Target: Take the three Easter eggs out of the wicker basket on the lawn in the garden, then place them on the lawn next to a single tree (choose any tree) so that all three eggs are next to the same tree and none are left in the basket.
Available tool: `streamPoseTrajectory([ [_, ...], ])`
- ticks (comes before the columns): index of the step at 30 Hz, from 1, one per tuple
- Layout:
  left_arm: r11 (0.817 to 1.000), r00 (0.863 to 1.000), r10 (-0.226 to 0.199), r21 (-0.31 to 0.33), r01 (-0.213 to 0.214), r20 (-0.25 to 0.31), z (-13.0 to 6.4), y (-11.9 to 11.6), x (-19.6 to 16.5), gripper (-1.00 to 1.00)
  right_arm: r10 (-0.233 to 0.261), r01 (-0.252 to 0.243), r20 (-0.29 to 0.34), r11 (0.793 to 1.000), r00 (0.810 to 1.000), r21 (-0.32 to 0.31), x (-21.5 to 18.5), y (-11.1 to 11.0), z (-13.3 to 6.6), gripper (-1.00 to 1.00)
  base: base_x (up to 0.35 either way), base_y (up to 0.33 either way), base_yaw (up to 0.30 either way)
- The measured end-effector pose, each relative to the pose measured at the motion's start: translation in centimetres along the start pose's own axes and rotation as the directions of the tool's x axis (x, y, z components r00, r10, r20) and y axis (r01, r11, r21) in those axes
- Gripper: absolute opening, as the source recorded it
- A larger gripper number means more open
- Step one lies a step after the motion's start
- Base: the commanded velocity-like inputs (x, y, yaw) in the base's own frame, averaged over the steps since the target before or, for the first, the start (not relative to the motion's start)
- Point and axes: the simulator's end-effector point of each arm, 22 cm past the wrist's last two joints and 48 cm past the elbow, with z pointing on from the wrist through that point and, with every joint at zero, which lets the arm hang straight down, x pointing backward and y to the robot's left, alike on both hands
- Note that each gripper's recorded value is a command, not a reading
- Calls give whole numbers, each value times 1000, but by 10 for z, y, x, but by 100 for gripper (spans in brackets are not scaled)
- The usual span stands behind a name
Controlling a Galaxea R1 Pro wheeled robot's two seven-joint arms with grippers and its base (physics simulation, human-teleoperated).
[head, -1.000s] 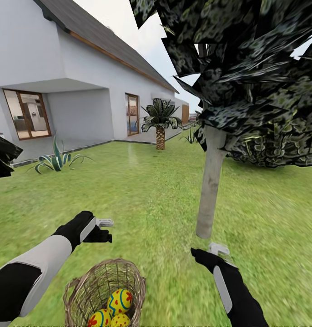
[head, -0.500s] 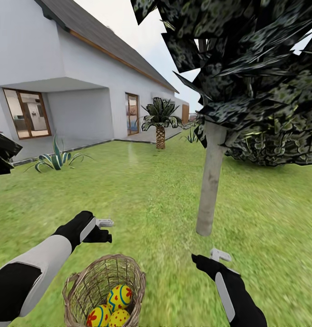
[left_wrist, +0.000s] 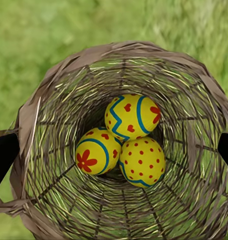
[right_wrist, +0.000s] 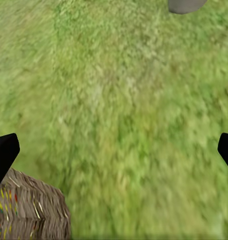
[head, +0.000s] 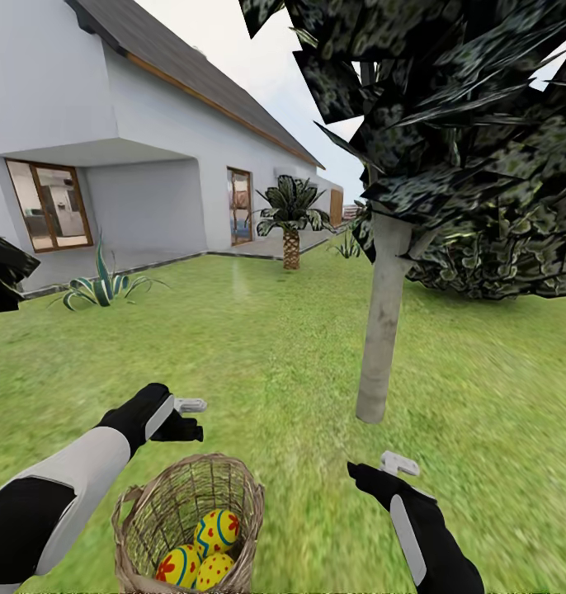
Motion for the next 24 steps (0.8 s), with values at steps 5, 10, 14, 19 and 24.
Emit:
streamPoseTrajectory([
  [5,1000,1000,0,0,0,-5,9,0,8,100,1,-1,0,1000,1000,0,9,-4,5,100,0,0,0],
  [10,1000,1000,1,-1,-1,-6,18,0,15,100,1,-1,0,1000,1000,-1,19,-7,9,100,0,0,0],
  [14,1000,1000,1,-1,-1,-6,25,0,21,100,0,0,0,1000,1000,-1,27,-10,13,100,0,0,0],
  [19,1000,1000,1,0,-1,-6,34,0,28,100,0,0,0,1000,1000,-2,36,-14,18,100,0,0,0],
  [24,1000,1000,1,-1,-1,-5,43,0,35,100,-1,1,-1,1000,1000,-2,46,-18,23,100,0,0,0],
])
